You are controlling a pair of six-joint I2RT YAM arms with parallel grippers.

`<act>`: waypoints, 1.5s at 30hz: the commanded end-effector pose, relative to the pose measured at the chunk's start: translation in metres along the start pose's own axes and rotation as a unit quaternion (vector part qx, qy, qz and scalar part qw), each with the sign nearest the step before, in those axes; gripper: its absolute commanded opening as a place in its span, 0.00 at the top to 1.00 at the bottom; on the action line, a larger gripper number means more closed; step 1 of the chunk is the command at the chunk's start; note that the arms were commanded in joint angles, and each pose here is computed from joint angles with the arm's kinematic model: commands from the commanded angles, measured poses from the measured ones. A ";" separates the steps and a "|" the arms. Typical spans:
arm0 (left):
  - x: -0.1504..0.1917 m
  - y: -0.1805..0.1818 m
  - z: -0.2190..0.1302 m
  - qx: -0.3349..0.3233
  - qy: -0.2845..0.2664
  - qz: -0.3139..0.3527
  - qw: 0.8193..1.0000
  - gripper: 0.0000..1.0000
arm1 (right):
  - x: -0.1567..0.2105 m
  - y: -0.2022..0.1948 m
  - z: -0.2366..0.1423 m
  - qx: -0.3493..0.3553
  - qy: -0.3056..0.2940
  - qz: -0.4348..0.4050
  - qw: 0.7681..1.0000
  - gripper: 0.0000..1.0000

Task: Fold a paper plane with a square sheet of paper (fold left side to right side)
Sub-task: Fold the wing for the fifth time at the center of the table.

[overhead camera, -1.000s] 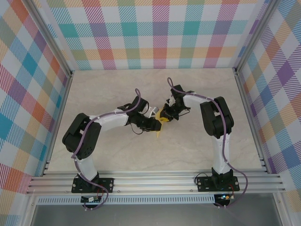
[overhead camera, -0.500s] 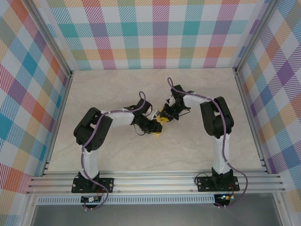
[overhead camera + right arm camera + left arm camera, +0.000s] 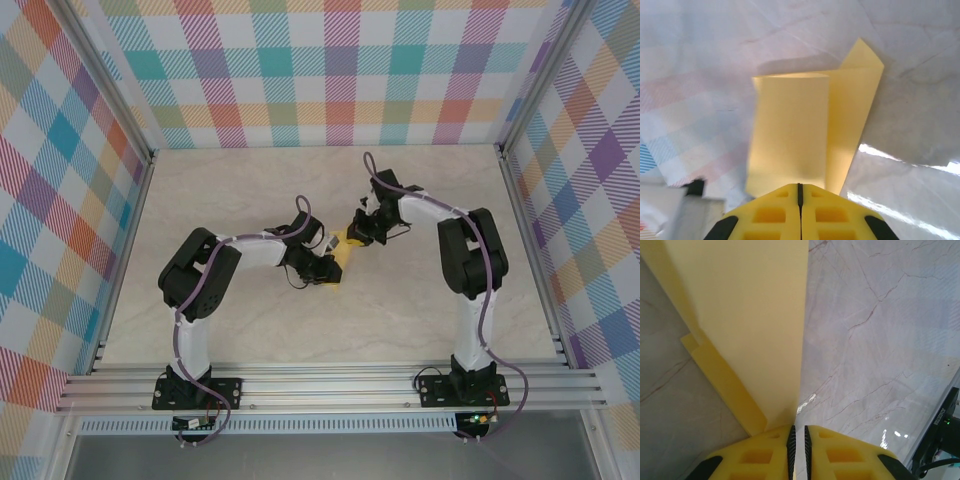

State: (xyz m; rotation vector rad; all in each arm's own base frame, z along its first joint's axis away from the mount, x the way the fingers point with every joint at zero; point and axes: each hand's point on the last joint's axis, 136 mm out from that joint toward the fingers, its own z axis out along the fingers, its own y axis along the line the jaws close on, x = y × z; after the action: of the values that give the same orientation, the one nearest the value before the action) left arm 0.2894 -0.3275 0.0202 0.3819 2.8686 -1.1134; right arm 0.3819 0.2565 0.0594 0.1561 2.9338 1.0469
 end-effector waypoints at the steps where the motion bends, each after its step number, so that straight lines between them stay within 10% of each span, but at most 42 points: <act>1: 0.028 0.035 0.010 -0.059 0.042 -0.031 0.997 0.86 | 0.013 0.007 -0.013 -0.013 -0.001 -0.018 1.000 1.00; 22: 0.031 0.039 0.008 -0.073 0.043 -0.032 0.996 0.88 | 0.065 -0.011 0.049 0.012 0.061 -0.017 0.998 1.00; 45: 0.038 0.046 0.011 -0.081 0.057 -0.034 0.995 0.89 | 0.006 -0.026 0.045 0.064 -0.008 -0.097 0.993 1.00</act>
State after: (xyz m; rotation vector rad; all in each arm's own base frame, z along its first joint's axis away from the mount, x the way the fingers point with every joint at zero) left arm 0.2898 -0.3246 0.0177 0.3999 2.8699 -1.0810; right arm 0.3422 0.2817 0.0187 -0.1045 2.9973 0.9676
